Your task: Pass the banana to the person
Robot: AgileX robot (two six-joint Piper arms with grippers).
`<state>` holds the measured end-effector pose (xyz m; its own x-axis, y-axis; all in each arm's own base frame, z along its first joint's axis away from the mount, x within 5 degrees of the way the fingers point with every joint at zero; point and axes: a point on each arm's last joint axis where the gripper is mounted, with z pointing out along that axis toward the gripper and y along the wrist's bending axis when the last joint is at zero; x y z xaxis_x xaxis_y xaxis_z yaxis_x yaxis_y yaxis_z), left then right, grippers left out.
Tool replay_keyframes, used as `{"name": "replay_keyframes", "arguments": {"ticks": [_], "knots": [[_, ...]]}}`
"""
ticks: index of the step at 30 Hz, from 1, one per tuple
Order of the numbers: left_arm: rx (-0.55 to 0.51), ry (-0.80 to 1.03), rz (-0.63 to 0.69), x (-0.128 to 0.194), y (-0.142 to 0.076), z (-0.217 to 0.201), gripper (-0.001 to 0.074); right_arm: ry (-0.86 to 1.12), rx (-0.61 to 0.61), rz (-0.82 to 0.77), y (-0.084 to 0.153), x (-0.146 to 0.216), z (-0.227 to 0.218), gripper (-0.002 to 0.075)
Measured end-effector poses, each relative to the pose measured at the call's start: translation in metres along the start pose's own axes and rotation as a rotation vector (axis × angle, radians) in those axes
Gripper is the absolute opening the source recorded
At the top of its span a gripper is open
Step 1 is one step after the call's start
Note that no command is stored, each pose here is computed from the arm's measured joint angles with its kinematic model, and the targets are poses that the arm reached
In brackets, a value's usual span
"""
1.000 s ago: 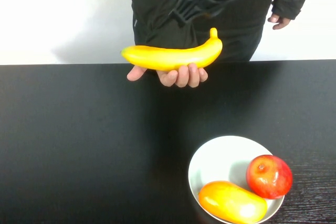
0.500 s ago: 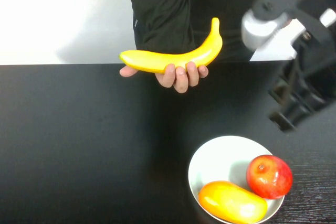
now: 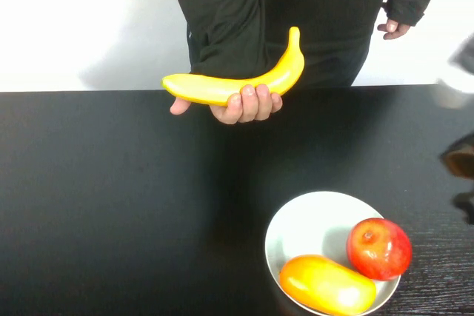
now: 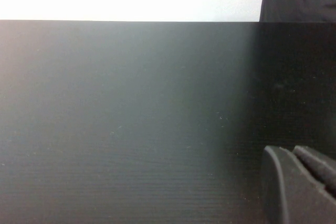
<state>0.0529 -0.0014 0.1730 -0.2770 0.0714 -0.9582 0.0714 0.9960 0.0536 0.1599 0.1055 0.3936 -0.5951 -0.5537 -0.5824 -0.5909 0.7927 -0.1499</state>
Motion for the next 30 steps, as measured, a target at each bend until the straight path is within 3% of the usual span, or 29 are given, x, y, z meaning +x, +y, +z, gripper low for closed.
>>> {"name": "replay_keyframes", "arguments": {"ticks": [5,11,14,23,30], "knots": [[0.0,0.0,0.0,0.0,0.0,0.0,-0.0003,-0.216,0.095,0.054,-0.02,0.07,0.015,-0.0008],[0.0,0.0,0.0,0.0,0.0,0.0,-0.0003,-0.345,0.289,0.158,-0.008,0.166,0.034,-0.0008],[0.0,0.0,0.0,0.0,0.0,0.0,-0.0003,-0.412,0.358,0.23,0.001,0.195,0.041,-0.0008],[0.0,0.0,0.0,0.0,0.0,0.0,-0.0003,-0.743,0.513,0.479,0.006,0.235,0.076,-0.0008],[0.0,0.0,0.0,0.0,0.0,0.0,-0.0003,-0.767,0.508,0.544,0.007,0.24,0.08,-0.0008]]}}
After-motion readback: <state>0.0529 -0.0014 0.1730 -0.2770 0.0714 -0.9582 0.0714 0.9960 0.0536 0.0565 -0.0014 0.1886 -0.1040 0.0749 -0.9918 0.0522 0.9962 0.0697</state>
